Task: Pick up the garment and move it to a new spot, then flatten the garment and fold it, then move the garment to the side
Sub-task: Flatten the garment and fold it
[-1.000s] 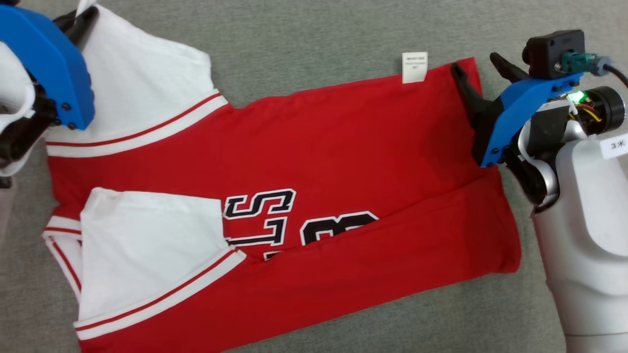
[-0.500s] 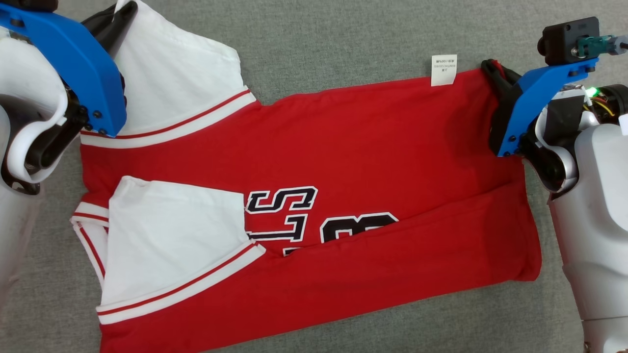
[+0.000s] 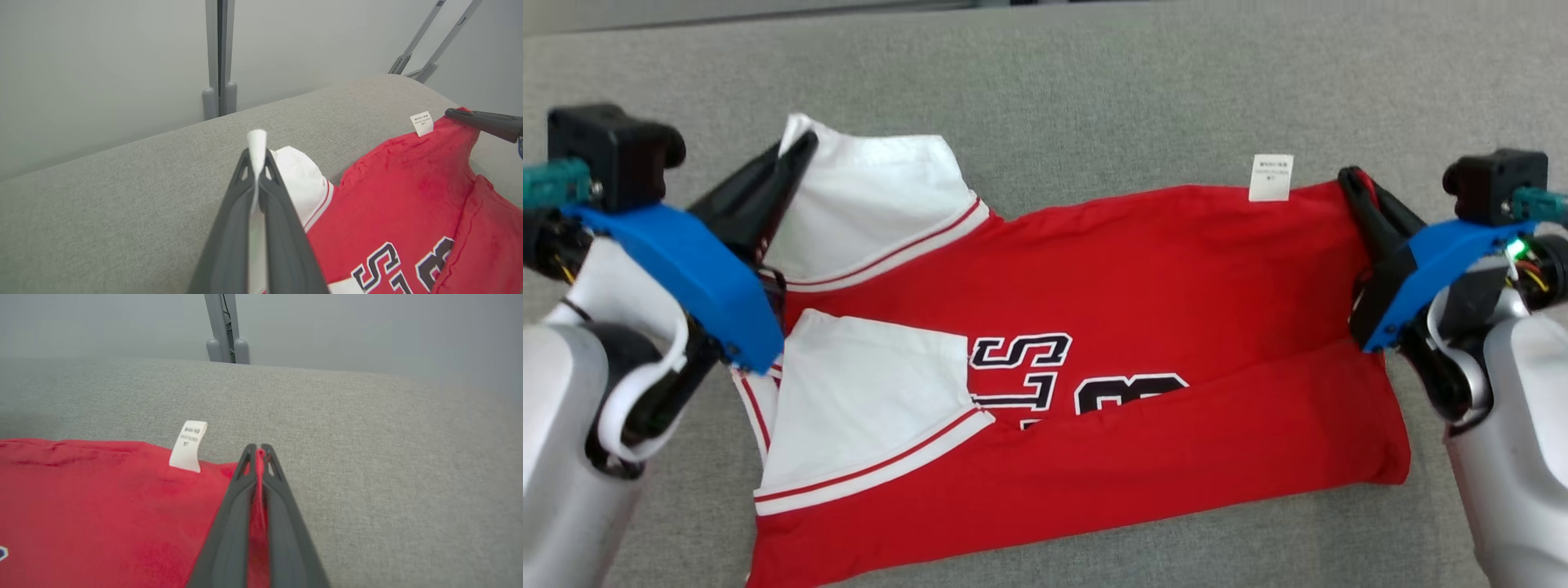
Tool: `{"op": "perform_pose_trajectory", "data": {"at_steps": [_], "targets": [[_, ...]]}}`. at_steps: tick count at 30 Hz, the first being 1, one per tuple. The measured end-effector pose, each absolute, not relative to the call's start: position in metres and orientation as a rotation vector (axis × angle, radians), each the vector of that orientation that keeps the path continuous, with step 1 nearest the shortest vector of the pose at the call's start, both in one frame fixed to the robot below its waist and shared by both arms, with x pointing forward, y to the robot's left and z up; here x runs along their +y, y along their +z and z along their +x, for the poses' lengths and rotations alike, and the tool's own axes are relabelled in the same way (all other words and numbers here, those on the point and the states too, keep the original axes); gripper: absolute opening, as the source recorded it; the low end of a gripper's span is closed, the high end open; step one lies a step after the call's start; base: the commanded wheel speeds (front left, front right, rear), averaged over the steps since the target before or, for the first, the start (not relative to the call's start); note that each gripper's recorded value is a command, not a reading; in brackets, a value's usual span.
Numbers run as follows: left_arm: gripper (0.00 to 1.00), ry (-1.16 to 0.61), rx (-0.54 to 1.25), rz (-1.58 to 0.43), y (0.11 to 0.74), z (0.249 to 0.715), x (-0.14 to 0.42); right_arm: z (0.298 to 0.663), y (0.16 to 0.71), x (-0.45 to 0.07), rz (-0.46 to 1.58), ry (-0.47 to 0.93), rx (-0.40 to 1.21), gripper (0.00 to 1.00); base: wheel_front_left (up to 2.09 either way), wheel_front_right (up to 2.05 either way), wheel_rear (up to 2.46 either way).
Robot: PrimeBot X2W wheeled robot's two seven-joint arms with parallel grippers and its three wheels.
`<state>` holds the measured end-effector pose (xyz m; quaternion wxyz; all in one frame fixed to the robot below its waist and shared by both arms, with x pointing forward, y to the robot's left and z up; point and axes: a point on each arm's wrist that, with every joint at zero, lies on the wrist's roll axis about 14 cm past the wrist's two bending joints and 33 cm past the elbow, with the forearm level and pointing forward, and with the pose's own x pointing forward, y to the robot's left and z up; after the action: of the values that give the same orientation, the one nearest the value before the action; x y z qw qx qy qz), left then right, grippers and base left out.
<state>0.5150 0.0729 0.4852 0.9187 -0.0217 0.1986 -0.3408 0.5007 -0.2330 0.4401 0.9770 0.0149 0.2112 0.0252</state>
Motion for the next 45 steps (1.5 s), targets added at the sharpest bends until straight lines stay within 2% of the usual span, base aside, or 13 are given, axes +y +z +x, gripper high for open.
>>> {"op": "perform_pose_trajectory", "data": {"at_steps": [9,19,20,22,23,24,29,33,40,45], "targets": [[0.00,-0.631,0.424,-0.210,0.469,0.434,0.087,0.440,0.445,-0.245,0.102,-0.013,0.375,0.00,0.00,0.00,0.00],[0.00,-0.509,0.481,-0.336,0.430,0.383,0.105,0.403,0.438,-0.248,0.138,-0.069,0.350,0.00,0.00,0.00,0.00],[0.00,-0.498,0.480,-0.347,0.428,0.380,0.106,0.401,0.439,-0.250,0.134,-0.078,0.337,0.07,0.00,0.00,0.00],[0.38,-0.466,0.461,-0.369,0.425,0.376,0.111,0.395,0.439,-0.251,0.129,-0.088,0.318,0.47,0.00,0.00,0.00],[0.78,-0.453,0.452,-0.382,0.425,0.374,0.112,0.392,0.438,-0.250,0.133,-0.093,0.309,0.73,0.00,0.00,0.00],[1.00,-0.441,0.446,-0.393,0.424,0.371,0.113,0.389,0.437,-0.250,0.139,-0.101,0.301,1.00,0.00,0.00,0.00],[1.00,-0.368,0.342,-0.497,0.436,0.368,0.119,0.375,0.437,-0.255,0.165,-0.148,0.257,1.00,0.00,0.00,0.00],[1.00,-0.286,0.245,-0.503,0.449,0.376,0.138,0.371,0.439,-0.261,0.169,-0.179,0.230,1.00,0.00,0.00,0.00],[1.00,-0.213,0.170,-0.357,0.457,0.387,0.156,0.375,0.436,-0.254,0.146,-0.166,0.235,1.00,0.00,0.00,0.00],[1.00,-0.161,0.155,-0.296,0.455,0.389,0.163,0.374,0.419,-0.244,0.123,-0.141,0.299,1.00,0.00,0.00,0.00]]}}
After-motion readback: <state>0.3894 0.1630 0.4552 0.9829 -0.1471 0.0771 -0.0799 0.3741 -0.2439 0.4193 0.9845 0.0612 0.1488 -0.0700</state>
